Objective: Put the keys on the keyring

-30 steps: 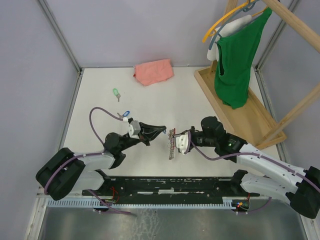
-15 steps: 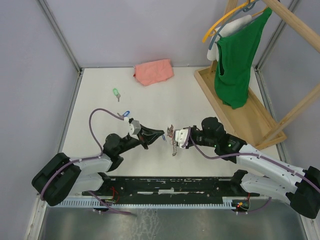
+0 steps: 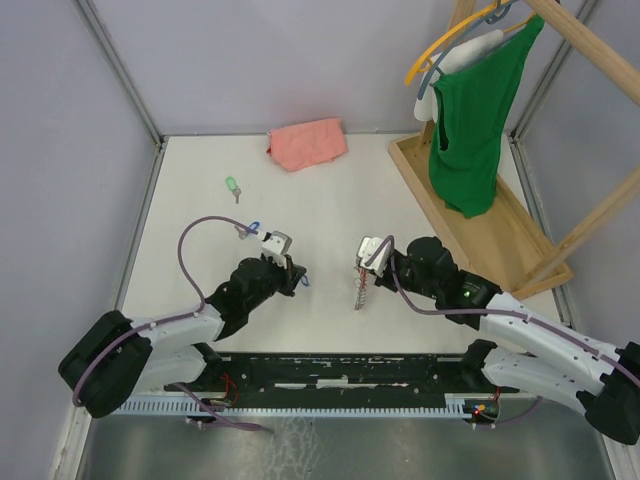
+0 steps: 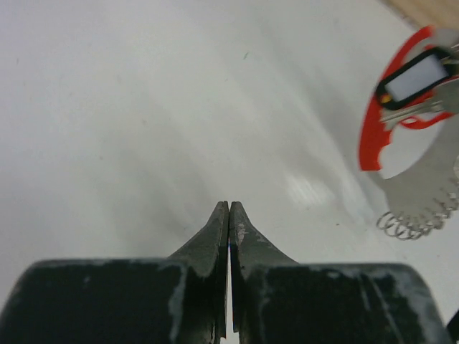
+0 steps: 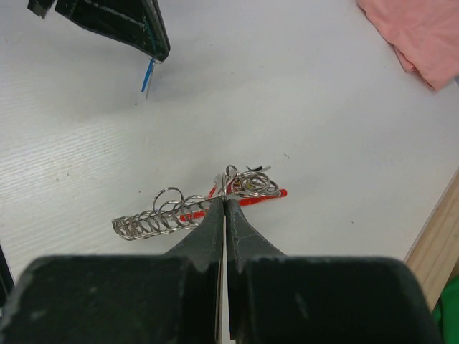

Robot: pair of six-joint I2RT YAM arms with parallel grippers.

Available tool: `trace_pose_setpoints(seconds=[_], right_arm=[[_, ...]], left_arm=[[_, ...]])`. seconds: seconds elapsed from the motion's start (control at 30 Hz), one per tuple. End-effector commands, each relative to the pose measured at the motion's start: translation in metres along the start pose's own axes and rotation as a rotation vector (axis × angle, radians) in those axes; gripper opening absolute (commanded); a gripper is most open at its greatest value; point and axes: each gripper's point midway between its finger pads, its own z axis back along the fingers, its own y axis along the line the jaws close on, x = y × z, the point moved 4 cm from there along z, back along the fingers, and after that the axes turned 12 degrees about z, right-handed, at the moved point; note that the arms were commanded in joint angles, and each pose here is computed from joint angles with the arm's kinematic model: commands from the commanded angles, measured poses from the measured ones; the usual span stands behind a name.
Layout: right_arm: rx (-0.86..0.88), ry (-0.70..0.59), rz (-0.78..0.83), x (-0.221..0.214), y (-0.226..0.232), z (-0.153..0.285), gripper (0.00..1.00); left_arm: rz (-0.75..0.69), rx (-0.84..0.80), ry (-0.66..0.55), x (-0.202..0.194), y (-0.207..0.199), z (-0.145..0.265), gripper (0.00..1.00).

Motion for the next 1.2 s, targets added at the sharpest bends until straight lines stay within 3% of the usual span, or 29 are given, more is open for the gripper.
trace_pose_setpoints(seconds=[0.0,0.17,0.5,0.73,0.8,1.0,1.17], right_arm=[[-0.093,-0.069,-0.045,0.022,-0.017,0.013,0.01],[-0.089,-0.079,-0.049,0.022,-0.015,0.013,0.01],[-0.103,-0.08,-0.049,0.024,-0.018,0.018,0.01],[-0.109,-0.056,-0.059,0.022,-0.019,0.022,0.01],[-0.108,-0.054,-0.063,0.022,-0.019,0.023,0.01],[-0.104,-0.066,-0.085,0.025,-0.017,0.026,0.01],[-0.103,-0.071,-0.101,0.026,-0.016,0.028,0.01]], left_arm=[[0.046,0.175,-0.002,-0.004,0.019,-0.011,0.03],[-0.045,0.213,-0.081,-0.001,0.026,-0.031,0.03],[-0.127,0.237,-0.107,-0.011,0.033,-0.055,0.03],[-0.103,0.257,0.032,-0.024,0.031,-0.046,0.15],[-0.095,0.27,0.077,-0.021,0.028,-0.044,0.27],[-0.086,0.388,0.232,-0.001,0.02,-0.035,0.46],[-0.105,0.426,0.38,0.001,0.013,-0.038,0.47]])
